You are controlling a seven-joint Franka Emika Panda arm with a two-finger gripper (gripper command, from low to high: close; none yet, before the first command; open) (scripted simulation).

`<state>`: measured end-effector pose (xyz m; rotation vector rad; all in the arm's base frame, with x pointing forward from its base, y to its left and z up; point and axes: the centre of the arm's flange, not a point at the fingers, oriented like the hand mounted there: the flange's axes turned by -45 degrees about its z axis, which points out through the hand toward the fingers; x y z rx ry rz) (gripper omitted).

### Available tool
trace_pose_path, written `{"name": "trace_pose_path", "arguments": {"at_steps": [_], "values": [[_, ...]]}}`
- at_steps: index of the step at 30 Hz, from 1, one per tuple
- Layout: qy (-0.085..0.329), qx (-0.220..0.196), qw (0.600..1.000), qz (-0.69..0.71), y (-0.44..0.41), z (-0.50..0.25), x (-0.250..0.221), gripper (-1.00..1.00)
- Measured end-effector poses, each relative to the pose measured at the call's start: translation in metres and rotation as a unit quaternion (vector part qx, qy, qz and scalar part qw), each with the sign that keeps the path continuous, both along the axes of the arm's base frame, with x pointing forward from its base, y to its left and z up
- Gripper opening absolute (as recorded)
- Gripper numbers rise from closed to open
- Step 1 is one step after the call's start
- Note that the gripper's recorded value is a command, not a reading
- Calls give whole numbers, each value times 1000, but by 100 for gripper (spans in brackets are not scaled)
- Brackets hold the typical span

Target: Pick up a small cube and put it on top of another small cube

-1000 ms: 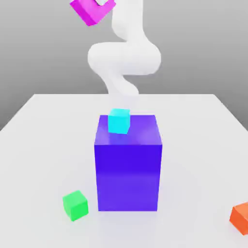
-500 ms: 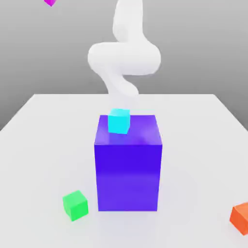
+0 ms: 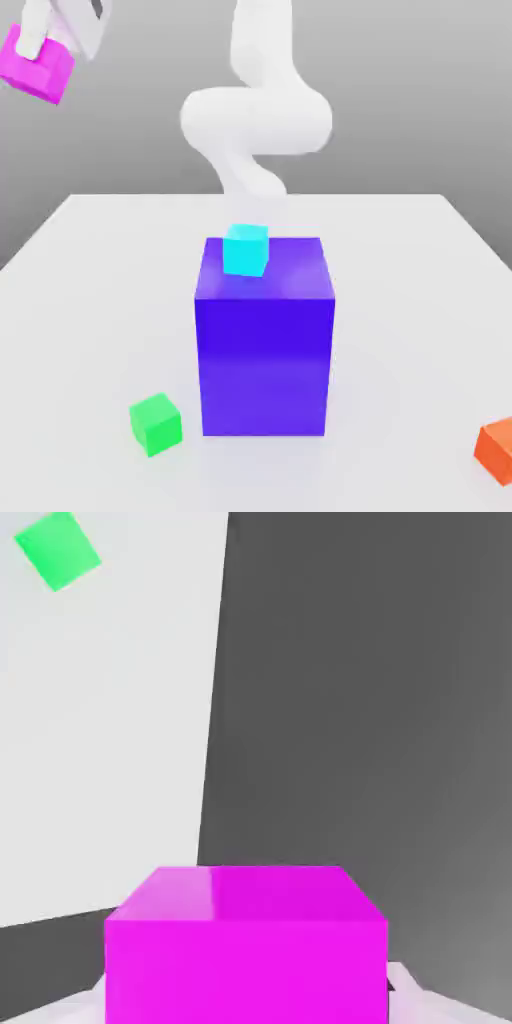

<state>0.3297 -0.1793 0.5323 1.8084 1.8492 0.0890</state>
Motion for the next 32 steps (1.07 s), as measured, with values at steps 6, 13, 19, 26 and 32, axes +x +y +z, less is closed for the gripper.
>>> {"name": "trace_pose_path", "arguments": {"at_steps": [6,13,19,26,32], "values": [[40,56,998,4,-12,-62,19,-100],[105,110,988,16,-5,-149,41,-100],[173,143,974,32,21,-230,52,-100],[226,157,960,50,49,-320,54,-100],[226,158,960,46,46,-351,52,100]]}}
